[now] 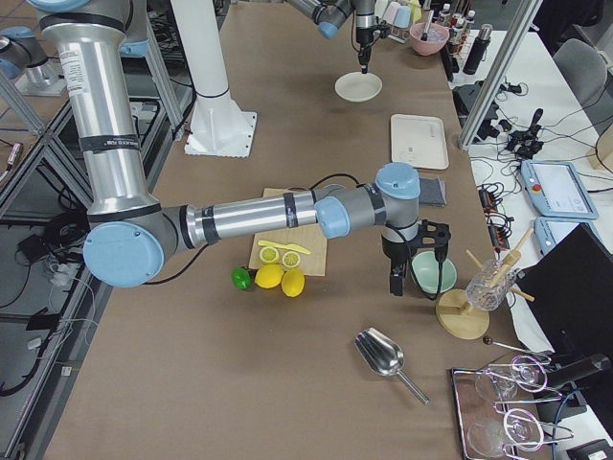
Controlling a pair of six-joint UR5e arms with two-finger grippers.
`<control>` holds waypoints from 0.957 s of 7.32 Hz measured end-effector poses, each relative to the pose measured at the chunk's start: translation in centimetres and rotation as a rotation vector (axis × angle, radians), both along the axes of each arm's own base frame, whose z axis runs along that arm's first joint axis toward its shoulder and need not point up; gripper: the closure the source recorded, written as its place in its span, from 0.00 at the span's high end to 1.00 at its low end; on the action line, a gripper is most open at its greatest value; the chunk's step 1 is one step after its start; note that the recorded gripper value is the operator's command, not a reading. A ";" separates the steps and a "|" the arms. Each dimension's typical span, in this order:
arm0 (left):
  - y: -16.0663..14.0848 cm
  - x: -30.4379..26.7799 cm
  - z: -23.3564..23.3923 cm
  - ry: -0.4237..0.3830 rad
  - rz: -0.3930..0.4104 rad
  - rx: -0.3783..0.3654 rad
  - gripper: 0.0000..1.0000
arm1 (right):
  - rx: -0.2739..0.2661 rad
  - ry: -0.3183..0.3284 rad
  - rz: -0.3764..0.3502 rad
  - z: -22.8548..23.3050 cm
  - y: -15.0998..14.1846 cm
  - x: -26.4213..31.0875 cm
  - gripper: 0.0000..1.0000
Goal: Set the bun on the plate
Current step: 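Push the white plate with the left gripper toward the table center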
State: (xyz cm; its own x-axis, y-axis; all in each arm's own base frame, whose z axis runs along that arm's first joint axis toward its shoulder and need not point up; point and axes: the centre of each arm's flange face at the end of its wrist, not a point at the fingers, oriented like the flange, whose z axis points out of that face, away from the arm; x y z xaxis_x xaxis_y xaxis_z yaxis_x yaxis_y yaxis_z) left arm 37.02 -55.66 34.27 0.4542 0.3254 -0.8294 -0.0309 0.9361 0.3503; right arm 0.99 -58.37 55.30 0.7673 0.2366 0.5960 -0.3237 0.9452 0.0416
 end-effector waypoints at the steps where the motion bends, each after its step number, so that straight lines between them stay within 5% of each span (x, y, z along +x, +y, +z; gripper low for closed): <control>1: 2.4 4.4 -3.1 0.020 -0.002 0.007 0.00 | 0.000 0.001 0.001 0.0 0.0 0.0 1.00; 4: 10.6 14.8 -7.4 0.030 -0.006 0.053 0.00 | 0.002 0.001 0.007 0.0 0.0 0.5 1.00; 6: 13.1 17.6 -8.4 0.035 0.007 0.061 0.00 | -0.002 0.001 0.009 0.2 0.2 0.6 1.00; 7: 13.8 18.5 -8.8 0.038 0.010 0.053 0.35 | -0.002 -0.001 0.010 0.1 0.3 0.7 1.00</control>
State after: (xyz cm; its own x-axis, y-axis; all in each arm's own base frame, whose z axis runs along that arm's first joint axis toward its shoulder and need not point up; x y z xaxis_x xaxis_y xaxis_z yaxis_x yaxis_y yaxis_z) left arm 55.53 -41.86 25.49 0.4195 0.3739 -0.8272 -0.0259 0.9158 0.4009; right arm 1.72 -58.12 55.45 0.7641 0.2455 0.5966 -0.3335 0.9419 0.0395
